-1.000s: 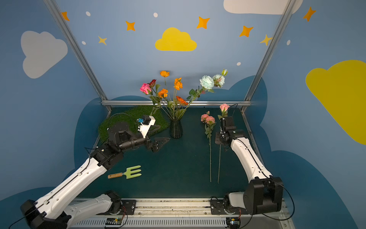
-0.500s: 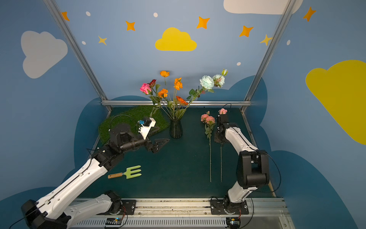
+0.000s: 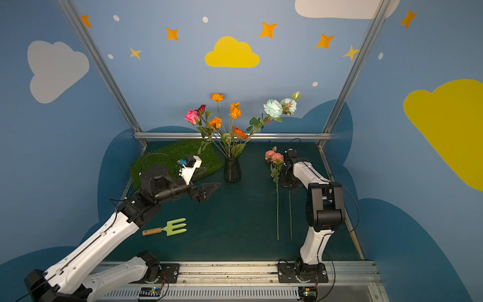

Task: Pick out pink flowers from the vase
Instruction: Place the flower at the center of the board.

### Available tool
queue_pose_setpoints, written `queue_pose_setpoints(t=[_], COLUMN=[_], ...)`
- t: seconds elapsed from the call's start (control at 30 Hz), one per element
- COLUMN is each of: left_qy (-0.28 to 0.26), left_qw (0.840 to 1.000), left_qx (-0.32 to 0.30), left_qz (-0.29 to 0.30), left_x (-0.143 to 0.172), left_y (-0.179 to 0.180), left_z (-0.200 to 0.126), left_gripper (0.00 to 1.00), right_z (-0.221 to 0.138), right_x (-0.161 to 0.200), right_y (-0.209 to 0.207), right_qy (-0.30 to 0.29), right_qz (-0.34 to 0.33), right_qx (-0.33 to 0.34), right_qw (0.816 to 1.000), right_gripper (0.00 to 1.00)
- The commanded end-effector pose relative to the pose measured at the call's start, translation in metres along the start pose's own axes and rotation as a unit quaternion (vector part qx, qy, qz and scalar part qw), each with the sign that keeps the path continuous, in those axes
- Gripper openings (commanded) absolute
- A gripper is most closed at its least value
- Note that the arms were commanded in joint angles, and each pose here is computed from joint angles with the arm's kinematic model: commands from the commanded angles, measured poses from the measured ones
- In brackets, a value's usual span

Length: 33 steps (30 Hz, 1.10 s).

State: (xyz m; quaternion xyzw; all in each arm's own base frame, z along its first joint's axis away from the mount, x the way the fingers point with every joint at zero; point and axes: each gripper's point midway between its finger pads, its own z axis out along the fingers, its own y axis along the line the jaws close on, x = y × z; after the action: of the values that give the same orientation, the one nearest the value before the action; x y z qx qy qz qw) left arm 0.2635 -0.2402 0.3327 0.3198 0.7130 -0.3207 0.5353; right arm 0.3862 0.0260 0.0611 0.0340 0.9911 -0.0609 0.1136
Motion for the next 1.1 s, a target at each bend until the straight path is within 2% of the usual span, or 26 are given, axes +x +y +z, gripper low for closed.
queue_pose_setpoints(t=[0.0,0.37,0.83,0.9,1.07], left_qy=[0.001,0.005,0.002,0.003,0.004], left_qw=[1.000,1.000,1.000,1.000,1.000], left_qx=[0.002,0.010,0.009,0.009,0.009], left_qz=[0.004,-0.005,-0.006,-0.007,-0.007], left_x=[0.000,0.002,0.001,0.002,0.004], left_y=[0.000,-0.002,-0.003,-0.003,-0.003], left_z=[-0.001,0.000,-0.003,-0.003,-0.003], left_gripper=[1.00,1.00,1.00,1.00,1.00], right_z=[0.003,0.015,0.022,0.022,0.023], right_x=[-0.002,-0.013,-0.011,-0.010,-0.011], right_y=[0.000,0.007,0.014,0.015,0.015], right_qy=[0.008,0.018,0.023,0.024,0.023], right_qz=[-0.004,-0.007,-0.007,-0.008,-0.010], right_qx=[-0.002,-0.006,-0.014,-0.015,-0.017], right_qw=[1.000,1.000,1.000,1.000,1.000], right_gripper=[0.00,0.00,0.00,0.08,0.14])
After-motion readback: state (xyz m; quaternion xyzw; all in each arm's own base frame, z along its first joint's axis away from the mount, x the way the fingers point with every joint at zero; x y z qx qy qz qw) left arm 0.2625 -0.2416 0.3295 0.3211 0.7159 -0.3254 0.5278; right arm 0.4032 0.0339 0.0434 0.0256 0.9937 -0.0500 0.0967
